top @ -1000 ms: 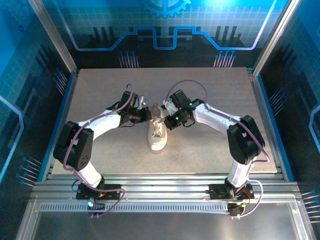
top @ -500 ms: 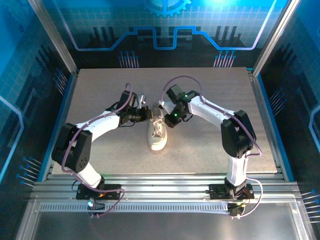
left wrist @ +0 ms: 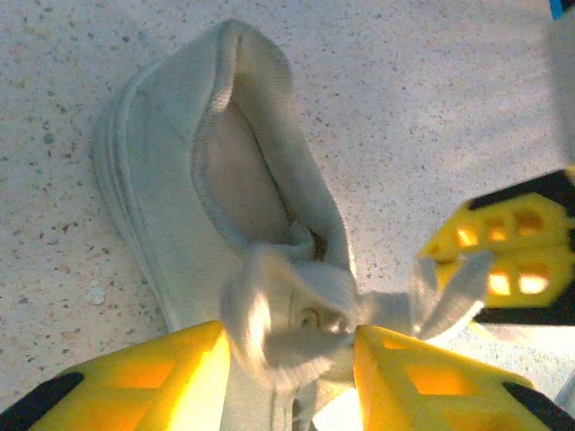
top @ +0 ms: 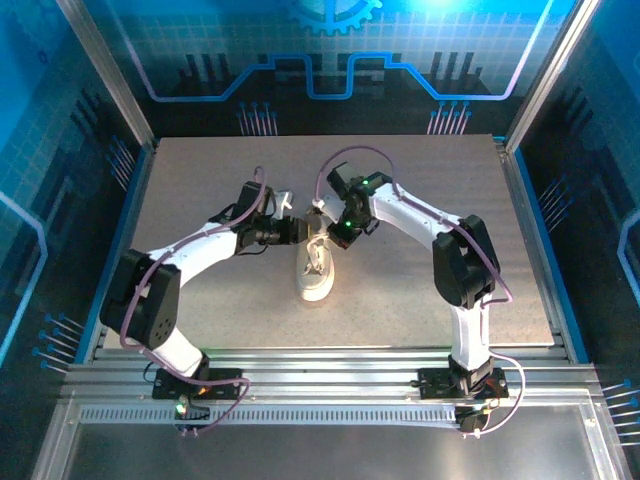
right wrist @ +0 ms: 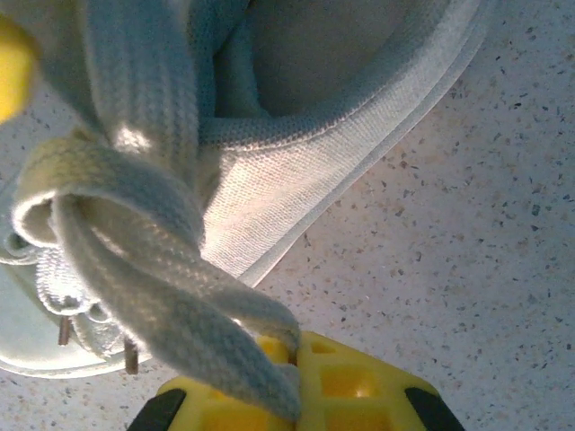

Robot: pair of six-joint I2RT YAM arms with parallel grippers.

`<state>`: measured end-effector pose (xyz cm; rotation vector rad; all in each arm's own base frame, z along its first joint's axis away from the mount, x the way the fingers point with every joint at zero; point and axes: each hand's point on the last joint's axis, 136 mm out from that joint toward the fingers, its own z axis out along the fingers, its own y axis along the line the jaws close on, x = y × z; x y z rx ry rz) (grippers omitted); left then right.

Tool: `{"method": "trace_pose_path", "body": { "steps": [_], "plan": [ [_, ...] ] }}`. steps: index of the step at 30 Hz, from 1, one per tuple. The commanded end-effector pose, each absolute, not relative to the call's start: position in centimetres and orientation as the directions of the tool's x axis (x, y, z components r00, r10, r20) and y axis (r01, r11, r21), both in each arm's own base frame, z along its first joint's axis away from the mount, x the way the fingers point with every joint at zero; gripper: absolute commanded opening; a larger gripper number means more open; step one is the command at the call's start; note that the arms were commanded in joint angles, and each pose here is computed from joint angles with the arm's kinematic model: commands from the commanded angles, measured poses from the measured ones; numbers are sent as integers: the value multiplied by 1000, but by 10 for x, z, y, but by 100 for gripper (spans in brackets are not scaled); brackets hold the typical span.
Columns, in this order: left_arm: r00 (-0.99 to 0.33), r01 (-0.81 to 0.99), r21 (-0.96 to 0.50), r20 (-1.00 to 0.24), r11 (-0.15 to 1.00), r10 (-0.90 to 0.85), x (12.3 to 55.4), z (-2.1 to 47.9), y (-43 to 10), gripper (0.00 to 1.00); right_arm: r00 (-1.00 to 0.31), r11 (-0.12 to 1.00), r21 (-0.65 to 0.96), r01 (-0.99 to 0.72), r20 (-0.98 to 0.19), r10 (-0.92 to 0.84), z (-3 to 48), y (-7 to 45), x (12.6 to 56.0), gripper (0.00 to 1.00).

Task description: Tie the shoes

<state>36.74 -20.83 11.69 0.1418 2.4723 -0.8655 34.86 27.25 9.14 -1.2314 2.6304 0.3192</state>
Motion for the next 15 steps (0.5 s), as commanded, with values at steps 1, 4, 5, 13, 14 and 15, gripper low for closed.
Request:
{"method": "trace_pose_path", "body": {
  "steps": [1,4,5,13,14,15],
  "plan": [
    [-764,436,-468,-643,768,42,369,153,-209,41,-589,591,86,-802,-282,-758,95,268,354,10],
    [-718,502,-413,-688,760,101,370,156,-209,43,-580,586,80,-806,-302,-757,99,270,361,20],
    [-709,515,-400,-696,759,114,371,158,-209,43,-582,592,72,-803,-312,-751,100,268,366,21],
    [-601,627,-316,-778,712,184,370,174,-215,48,-612,631,97,-769,-395,-685,111,269,394,27],
    [-589,639,-301,-784,708,199,370,175,-215,48,-612,631,103,-769,-404,-680,114,271,395,28],
    [-580,649,-285,-785,706,216,371,175,-214,49,-614,633,107,-767,-409,-675,115,272,396,28]
  ]
}}
